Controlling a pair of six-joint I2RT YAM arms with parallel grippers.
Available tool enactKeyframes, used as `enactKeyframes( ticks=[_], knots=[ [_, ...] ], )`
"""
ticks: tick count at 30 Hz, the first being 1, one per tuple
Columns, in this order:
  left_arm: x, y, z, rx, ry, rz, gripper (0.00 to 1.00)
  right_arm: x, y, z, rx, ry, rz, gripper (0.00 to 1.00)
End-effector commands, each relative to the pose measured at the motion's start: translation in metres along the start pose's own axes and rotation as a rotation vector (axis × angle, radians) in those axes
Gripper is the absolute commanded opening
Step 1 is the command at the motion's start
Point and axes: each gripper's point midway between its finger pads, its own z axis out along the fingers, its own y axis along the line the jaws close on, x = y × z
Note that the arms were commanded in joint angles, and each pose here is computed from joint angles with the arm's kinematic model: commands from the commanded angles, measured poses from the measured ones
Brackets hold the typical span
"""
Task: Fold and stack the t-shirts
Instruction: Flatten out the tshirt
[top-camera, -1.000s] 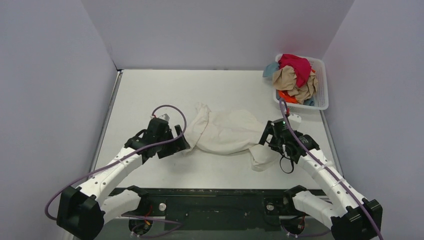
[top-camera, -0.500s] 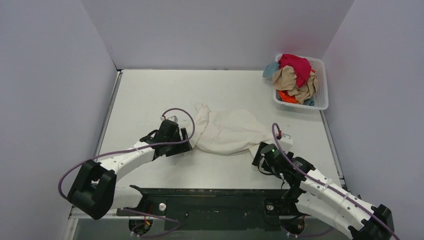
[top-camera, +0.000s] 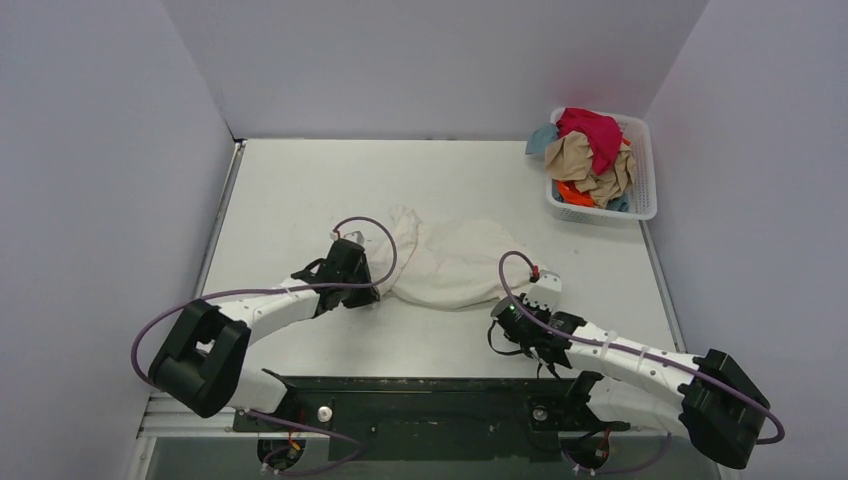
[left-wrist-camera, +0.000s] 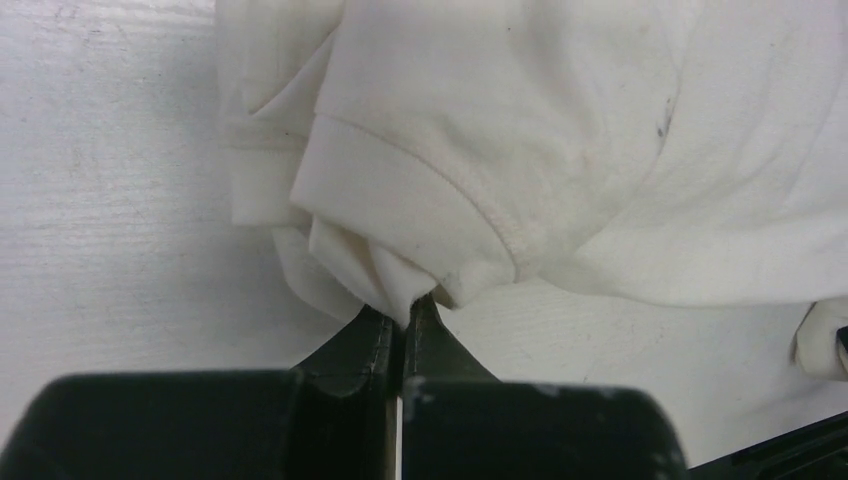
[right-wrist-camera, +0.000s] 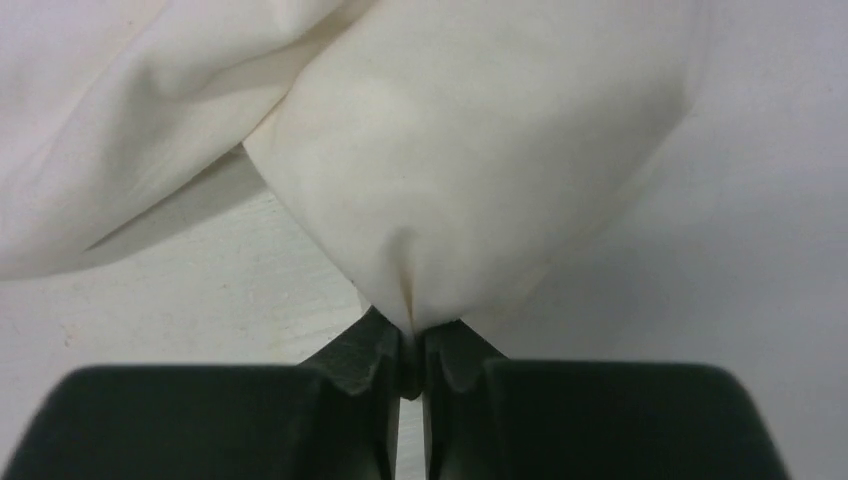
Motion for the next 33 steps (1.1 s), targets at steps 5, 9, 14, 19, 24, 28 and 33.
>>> enactKeyframes(
  ticks=[5,9,14,19,24,28,33],
  knots=[
    [-0.083,-0.047,-0.108,0.153,-0.345,-0.039,0.00,-0.085,-0.005,-0.068,0.053,-0.134,-0.001,0.00],
    [-0.121,-0.052,-0.192,0.190,-0.559,-0.091,0.00,-0.128,-0.010,-0.117,0.006,-0.154,0.008,0.00],
    [-0.155,-0.055,-0.288,0.217,-0.753,-0.123,0.00,-0.171,0.000,-0.169,-0.149,-0.181,0.017,0.00],
    [-0.174,-0.058,-0.366,0.281,-0.910,-0.153,0.00,-0.219,0.009,-0.224,-0.275,-0.278,0.035,0.00],
    [-0.177,-0.045,-0.420,0.288,-1.022,-0.176,0.00,-0.243,0.017,-0.270,-0.404,-0.330,0.006,0.00],
    [-0.177,-0.041,-0.454,0.317,-1.085,-0.183,0.00,-0.253,0.017,-0.297,-0.492,-0.367,0.012,0.00],
    [-0.174,-0.043,-0.457,0.338,-1.086,-0.177,0.00,-0.243,0.016,-0.299,-0.523,-0.343,0.029,0.00]
  ],
)
